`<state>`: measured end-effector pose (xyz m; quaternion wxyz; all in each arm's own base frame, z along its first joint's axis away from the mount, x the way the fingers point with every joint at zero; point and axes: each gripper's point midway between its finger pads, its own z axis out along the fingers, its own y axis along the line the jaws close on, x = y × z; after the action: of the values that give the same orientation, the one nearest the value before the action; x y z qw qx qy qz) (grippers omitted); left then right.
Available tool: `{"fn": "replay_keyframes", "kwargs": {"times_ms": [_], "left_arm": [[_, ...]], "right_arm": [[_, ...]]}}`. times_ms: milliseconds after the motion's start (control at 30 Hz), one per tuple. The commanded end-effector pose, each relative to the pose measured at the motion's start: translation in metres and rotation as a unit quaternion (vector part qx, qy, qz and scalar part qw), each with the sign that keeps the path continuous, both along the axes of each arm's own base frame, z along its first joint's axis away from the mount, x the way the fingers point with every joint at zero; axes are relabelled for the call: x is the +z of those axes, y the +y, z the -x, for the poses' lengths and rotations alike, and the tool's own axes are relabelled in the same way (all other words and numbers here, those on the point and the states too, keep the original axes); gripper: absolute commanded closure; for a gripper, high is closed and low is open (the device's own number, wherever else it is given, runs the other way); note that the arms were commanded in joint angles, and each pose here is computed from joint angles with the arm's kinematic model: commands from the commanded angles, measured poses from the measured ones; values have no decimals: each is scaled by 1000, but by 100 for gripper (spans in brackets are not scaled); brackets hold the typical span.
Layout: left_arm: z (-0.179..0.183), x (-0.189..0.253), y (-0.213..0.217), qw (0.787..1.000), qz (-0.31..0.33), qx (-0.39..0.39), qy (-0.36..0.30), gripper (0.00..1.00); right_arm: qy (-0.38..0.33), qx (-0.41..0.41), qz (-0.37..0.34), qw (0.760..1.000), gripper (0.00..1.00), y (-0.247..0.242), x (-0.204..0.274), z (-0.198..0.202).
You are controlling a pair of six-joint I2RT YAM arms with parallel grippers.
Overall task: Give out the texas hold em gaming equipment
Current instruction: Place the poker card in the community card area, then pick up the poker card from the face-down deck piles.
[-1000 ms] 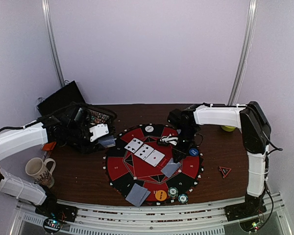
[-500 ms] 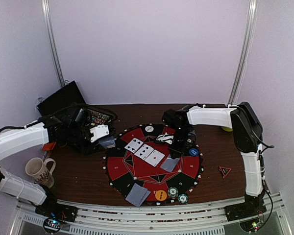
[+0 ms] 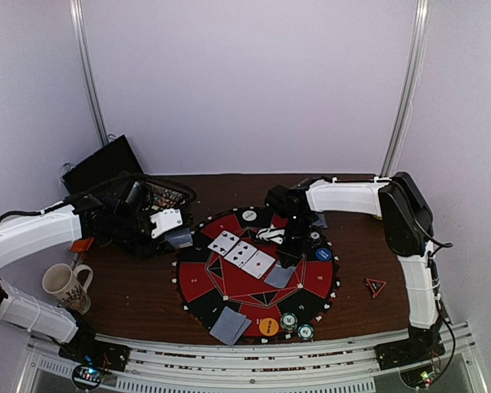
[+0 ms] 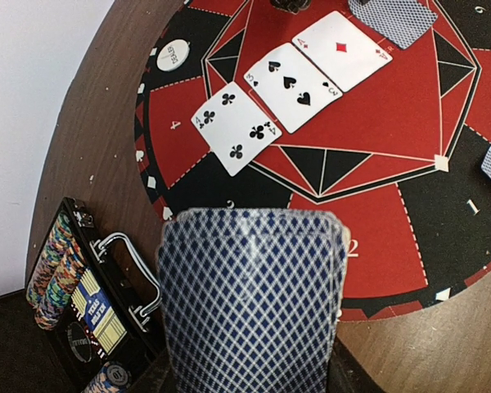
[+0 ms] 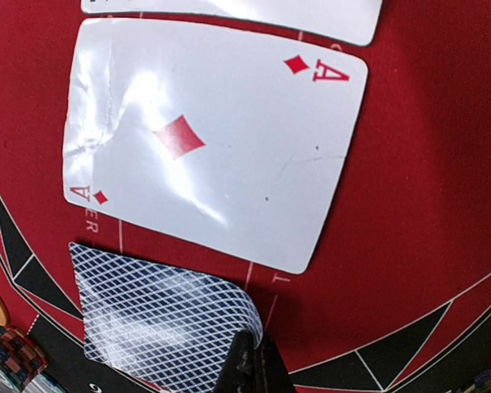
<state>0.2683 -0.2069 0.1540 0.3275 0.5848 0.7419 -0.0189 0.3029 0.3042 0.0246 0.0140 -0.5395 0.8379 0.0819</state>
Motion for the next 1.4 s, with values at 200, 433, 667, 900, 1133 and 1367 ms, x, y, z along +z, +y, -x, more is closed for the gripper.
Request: {"fn": "replay_keyframes", "kwargs": {"times_ms": [200,433,667,900,1133,1367], "left_arm": [[-8,13,-6,1000,12,-4,-26,53],[-8,13,-5,1000,12,-3,-28,53],[-7,14,-5,1000,11,-3,-27,53],[-7,14,-5,1000,11,-3,-28,53],[-7,14,-5,1000,11,-5,-28,53],[-9,17,-7,999,12,-7,-32,52]], "right_arm": [[-16,-19,27,999,100,-4,-8,-8],[-21,-25,18,999,100,0,-5,-11],[-22,-28,22,999,100,-2,-5,-11],[-47,-36,22,998,73,-5,3,-17],[-96,-54,-19,994,49,7,45,-33],[-130,-172,-316,924,28,80,168,-62]]}}
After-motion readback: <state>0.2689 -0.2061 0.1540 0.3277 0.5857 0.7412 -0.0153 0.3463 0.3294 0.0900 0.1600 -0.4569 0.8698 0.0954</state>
